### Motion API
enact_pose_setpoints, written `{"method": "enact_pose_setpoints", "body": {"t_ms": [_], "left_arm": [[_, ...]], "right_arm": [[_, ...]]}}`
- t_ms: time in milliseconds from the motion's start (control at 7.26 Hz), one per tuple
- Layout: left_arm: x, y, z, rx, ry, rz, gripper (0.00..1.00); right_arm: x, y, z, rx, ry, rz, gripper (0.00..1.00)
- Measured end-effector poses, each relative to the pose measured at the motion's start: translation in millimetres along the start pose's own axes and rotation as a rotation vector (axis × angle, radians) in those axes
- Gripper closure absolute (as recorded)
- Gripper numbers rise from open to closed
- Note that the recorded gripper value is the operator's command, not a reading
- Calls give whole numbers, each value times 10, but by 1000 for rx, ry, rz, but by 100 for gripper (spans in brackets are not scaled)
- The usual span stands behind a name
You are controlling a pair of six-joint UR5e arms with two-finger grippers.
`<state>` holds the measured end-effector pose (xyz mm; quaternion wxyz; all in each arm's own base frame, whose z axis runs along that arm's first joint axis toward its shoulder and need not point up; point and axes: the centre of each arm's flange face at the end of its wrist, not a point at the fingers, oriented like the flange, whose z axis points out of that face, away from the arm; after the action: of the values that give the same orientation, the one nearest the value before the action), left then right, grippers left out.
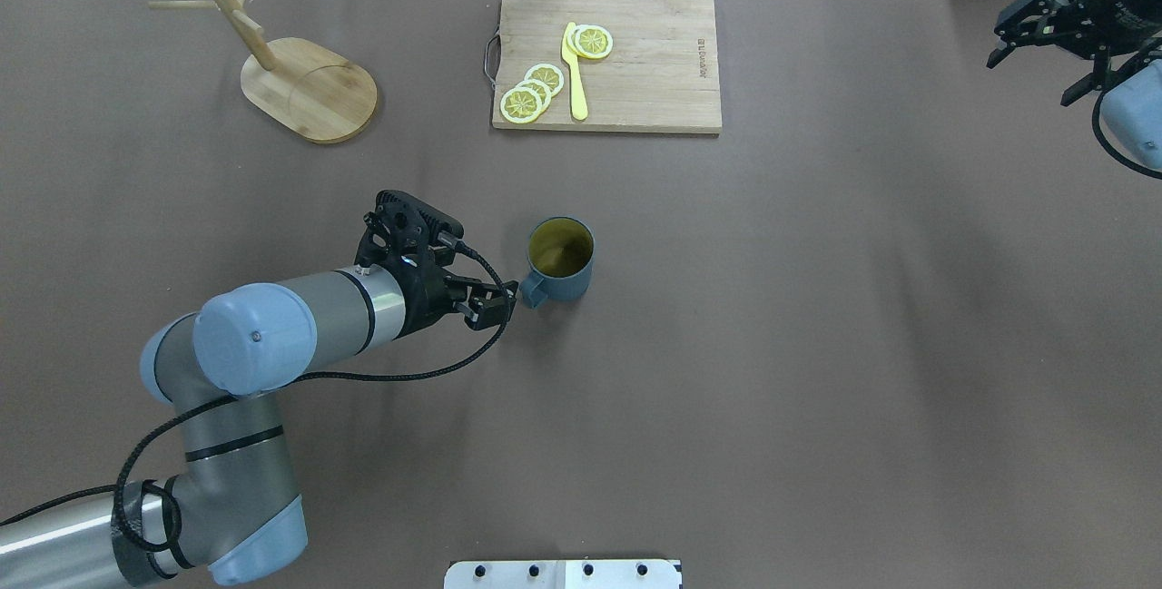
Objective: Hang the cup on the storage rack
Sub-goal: 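Reach the left gripper to the blue mug handle and grasp it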
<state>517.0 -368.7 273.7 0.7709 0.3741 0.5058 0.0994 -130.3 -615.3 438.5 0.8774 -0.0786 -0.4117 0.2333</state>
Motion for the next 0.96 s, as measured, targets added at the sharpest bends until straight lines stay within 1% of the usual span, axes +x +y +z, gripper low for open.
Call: {"method": "enact_pose_setpoints", "body": {"t_ms": [276, 551, 689, 827, 964], "left_arm": [[89, 166, 118, 16, 24, 5, 3], [263, 213, 138, 16, 51, 6, 4], [327, 230, 150, 16, 57, 7, 19], [372, 245, 191, 18, 55, 8, 25], [413, 250, 258, 18, 51, 10, 27]], "right_arm": [[-26, 4, -14, -4, -5, -2, 0], [-35, 7, -15, -11, -9, -1, 0], [-38, 6, -15, -12, -9, 0, 0], [-41, 6, -15, -13, -9, 0, 0], [-41, 6, -15, -14, -9, 1, 0]]}}
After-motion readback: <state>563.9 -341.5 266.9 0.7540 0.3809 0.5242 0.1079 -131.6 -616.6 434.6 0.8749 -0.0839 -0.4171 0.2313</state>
